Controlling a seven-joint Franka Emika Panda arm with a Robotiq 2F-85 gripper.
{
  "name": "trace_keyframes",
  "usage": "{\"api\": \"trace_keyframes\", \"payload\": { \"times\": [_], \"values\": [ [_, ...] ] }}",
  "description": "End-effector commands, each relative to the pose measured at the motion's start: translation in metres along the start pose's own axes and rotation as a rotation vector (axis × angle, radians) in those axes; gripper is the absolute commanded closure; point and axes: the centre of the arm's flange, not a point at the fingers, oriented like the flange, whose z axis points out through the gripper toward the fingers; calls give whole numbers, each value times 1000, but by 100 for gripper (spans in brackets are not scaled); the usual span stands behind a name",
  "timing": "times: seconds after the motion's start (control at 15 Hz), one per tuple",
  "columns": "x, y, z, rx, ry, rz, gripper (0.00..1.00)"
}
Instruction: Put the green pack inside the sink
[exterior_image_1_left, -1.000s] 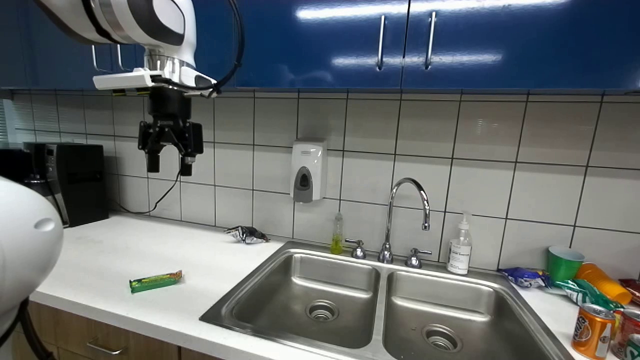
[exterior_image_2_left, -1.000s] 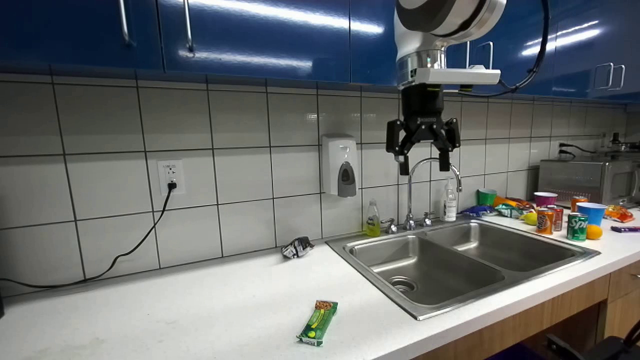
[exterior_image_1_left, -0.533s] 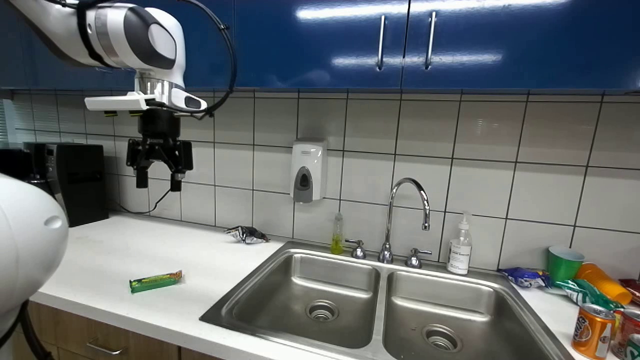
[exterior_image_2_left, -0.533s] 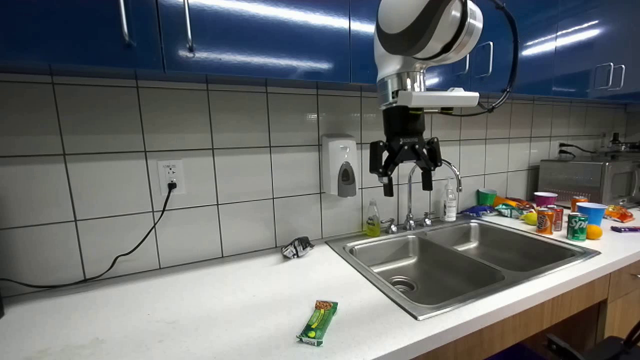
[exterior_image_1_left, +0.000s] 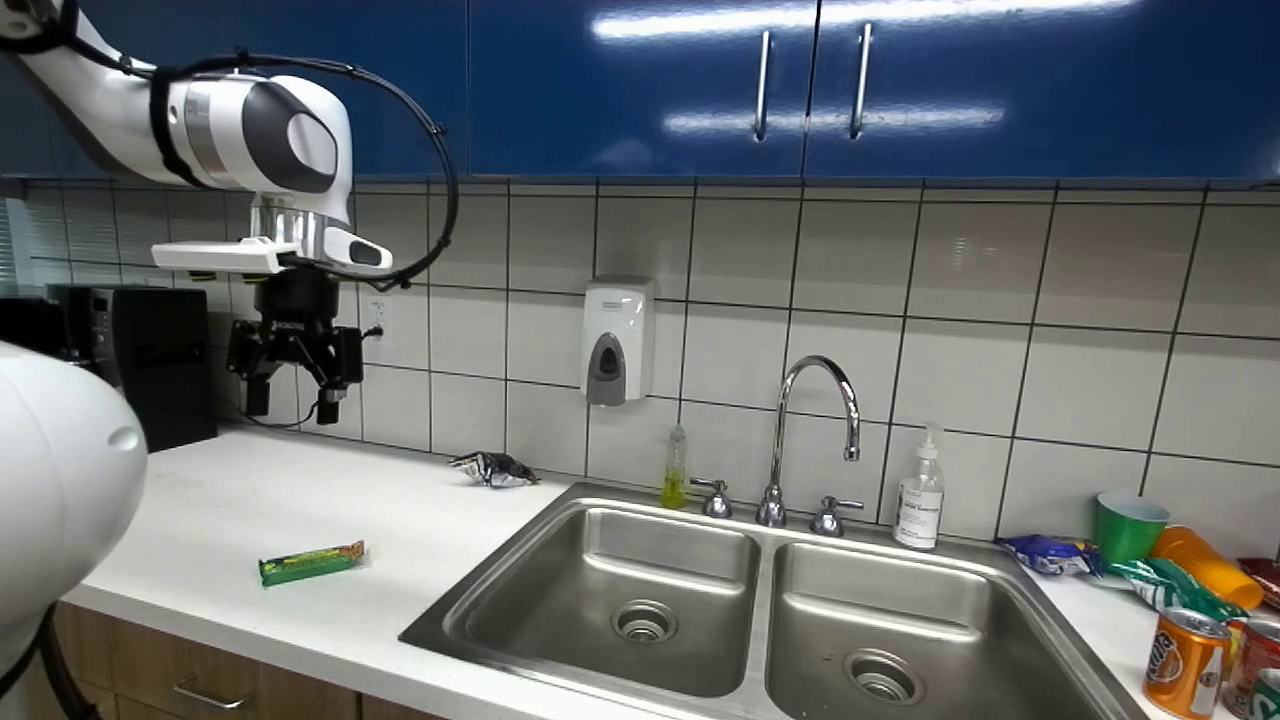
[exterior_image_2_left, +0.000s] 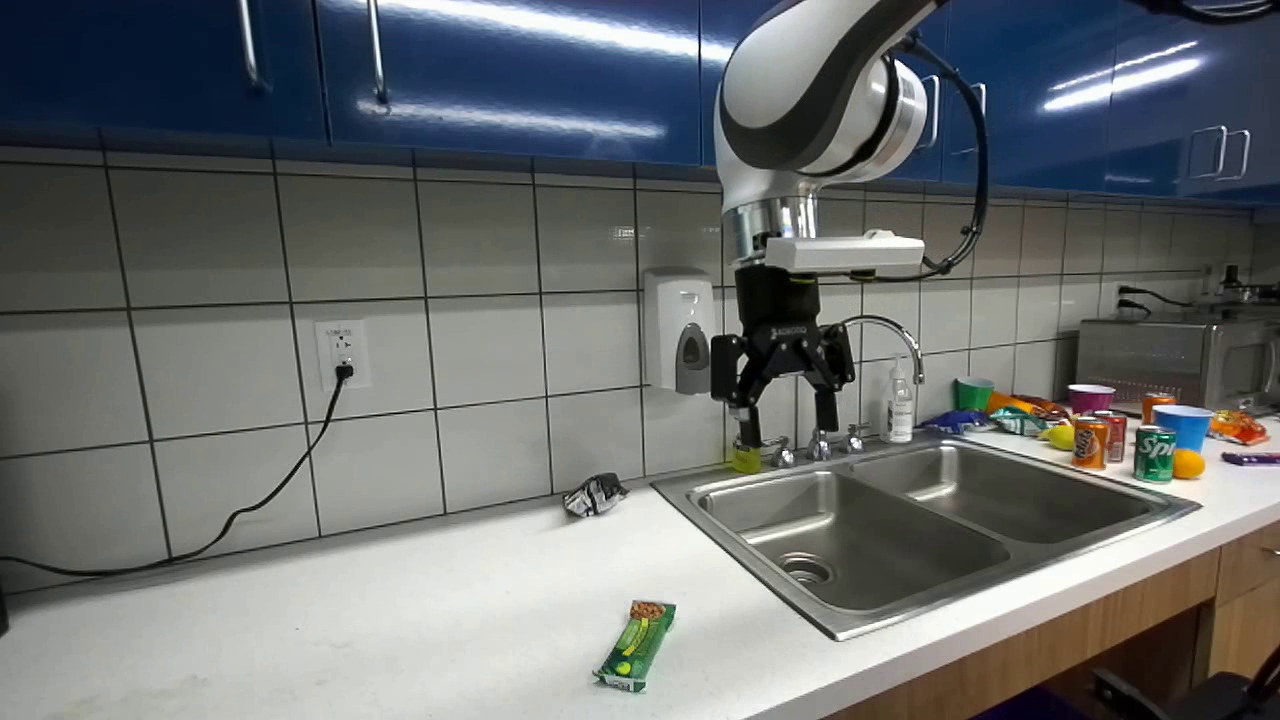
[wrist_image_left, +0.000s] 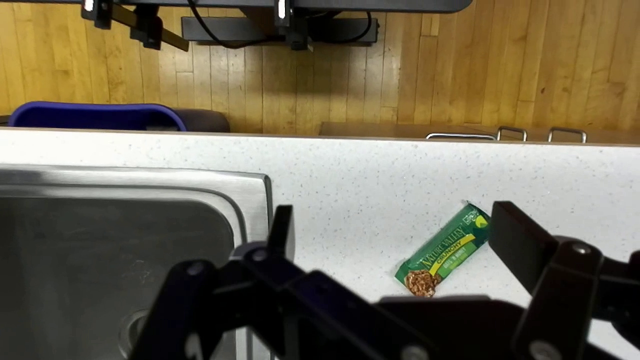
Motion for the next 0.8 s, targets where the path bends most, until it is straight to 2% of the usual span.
{"api": "trace_keyframes", "payload": {
  "times": [0.0,0.73],
  "values": [
    [6,-16,21,9,-5,-5,0],
    [22,-62,78,-4,-7,-36,0]
  ]
}}
